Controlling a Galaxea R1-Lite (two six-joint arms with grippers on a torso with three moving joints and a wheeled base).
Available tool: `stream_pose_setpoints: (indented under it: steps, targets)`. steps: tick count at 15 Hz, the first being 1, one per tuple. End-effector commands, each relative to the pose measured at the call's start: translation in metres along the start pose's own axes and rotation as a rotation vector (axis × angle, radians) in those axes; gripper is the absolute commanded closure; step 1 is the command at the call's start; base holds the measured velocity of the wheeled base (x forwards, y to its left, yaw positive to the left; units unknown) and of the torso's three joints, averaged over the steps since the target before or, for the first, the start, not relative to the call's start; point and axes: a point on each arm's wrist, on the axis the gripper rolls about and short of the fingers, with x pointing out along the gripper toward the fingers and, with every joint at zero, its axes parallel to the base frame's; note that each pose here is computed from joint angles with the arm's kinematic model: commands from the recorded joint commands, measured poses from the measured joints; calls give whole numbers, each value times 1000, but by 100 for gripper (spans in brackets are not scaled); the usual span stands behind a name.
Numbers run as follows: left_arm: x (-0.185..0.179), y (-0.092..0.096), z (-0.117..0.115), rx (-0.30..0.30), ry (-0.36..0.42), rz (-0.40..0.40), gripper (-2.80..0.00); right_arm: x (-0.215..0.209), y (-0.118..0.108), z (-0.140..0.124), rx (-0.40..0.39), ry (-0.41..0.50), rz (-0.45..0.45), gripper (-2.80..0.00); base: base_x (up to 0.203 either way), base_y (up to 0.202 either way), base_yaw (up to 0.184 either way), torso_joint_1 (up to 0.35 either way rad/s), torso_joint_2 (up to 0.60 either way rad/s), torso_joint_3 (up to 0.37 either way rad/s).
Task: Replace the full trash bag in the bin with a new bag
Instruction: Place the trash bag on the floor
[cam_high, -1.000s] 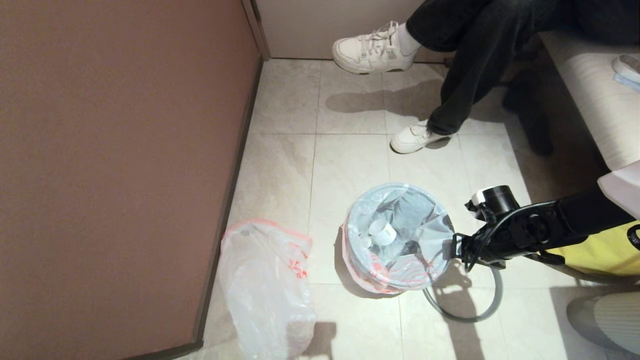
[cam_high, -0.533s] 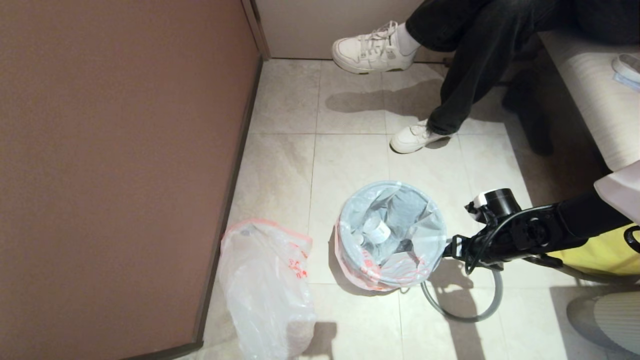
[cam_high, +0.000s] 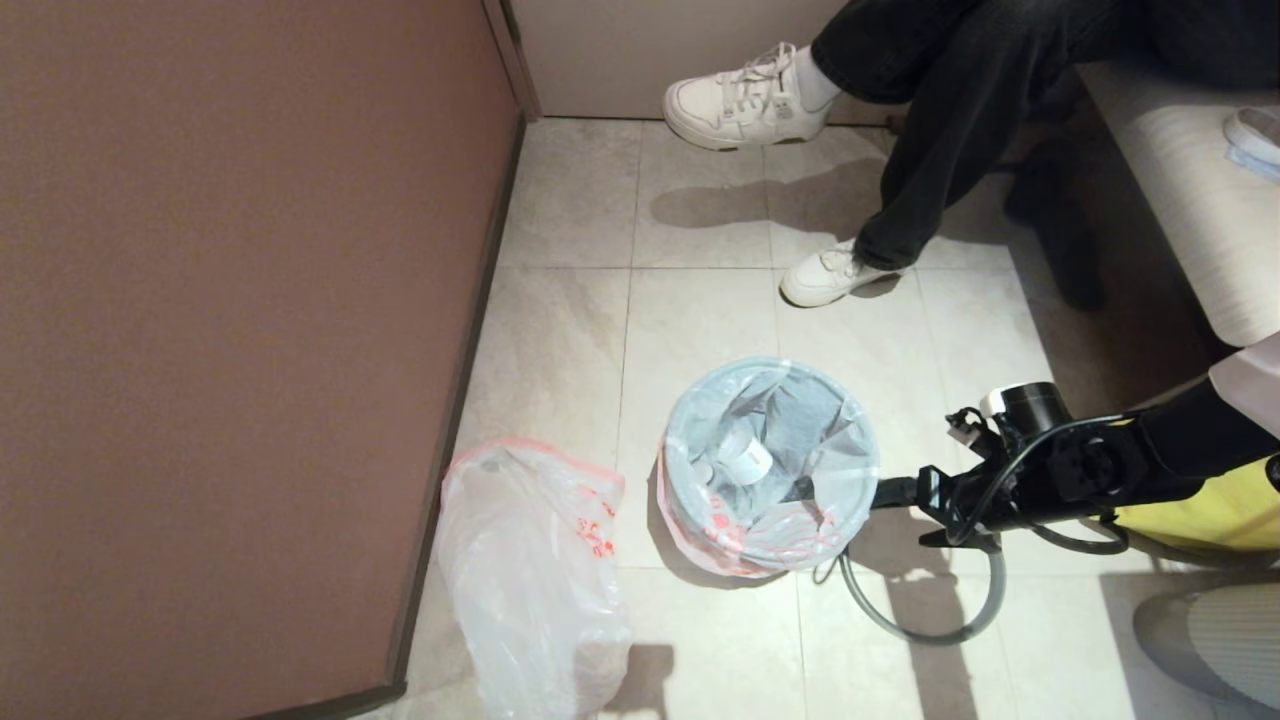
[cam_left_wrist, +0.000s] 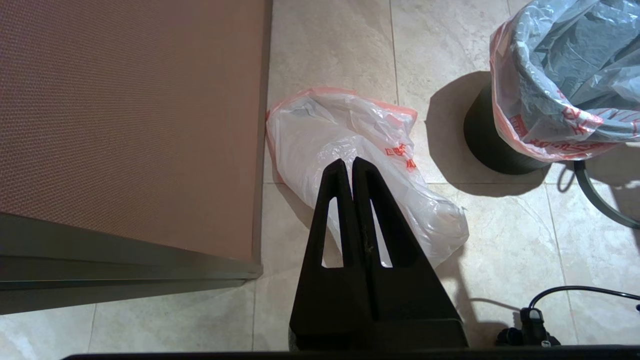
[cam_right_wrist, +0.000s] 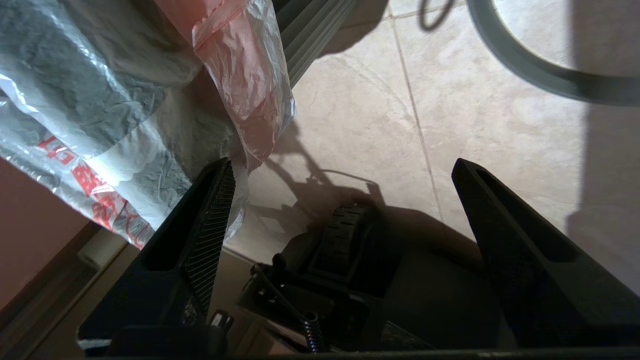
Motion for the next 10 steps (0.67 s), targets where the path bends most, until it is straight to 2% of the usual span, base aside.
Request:
stream_pose_setpoints:
  steps: [1,3,6,10]
  targets:
    - [0,0,0,0,1,0,0,5,-5,-2,16,26,16,-280,0,0,0,0,0,0]
    - [0,0,0,0,2,0,0,15,-11,-5,17,61,32,-280,0,0,0,0,0,0]
    - [0,0,0,0,1,0,0,28,-18,-11,-66,102,34,-280,0,0,0,0,0,0]
    - [0,0,0,0,1,0,0,38,-21,-14,-97,121,34,-280,0,0,0,0,0,0]
